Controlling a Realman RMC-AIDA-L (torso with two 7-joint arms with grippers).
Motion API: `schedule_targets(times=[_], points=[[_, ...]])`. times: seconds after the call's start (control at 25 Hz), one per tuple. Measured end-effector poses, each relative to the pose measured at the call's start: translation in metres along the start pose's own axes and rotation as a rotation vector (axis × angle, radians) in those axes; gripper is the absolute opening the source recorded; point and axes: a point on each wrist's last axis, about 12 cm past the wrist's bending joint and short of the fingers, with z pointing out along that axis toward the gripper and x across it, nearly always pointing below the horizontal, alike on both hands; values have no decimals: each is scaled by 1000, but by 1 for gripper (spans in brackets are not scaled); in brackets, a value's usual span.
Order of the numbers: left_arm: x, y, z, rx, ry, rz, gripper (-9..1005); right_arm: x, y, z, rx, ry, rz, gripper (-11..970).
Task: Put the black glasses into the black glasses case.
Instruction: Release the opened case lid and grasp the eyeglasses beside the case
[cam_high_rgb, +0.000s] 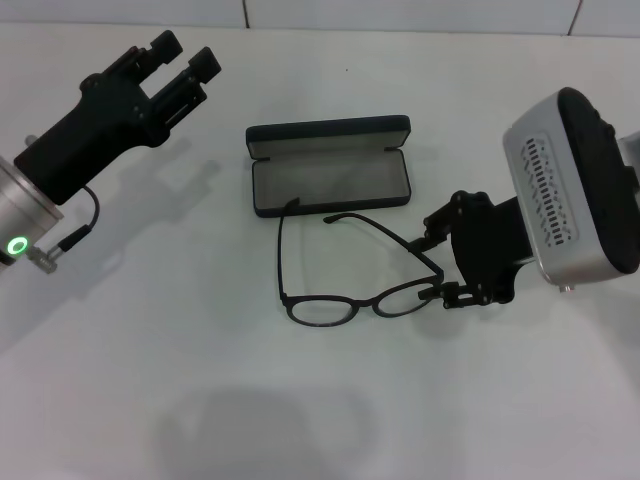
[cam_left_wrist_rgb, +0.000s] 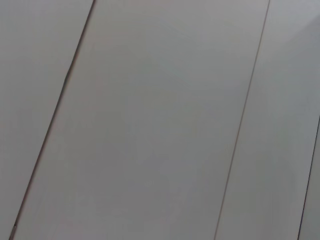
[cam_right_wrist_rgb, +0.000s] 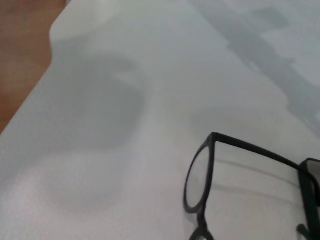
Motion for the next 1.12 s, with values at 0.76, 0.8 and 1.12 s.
schedule_targets(times=[0.76, 0.8, 1.12], points=[[-5, 5, 7, -3, 1, -6, 638, -6, 4, 1, 28, -142, -14, 538], [-5, 5, 7, -6, 3, -5, 638, -9, 4, 0, 16, -149, -14, 542], [-5, 10, 3, -15, 48, 20, 639, -45, -31, -6, -49, -62, 92, 667]])
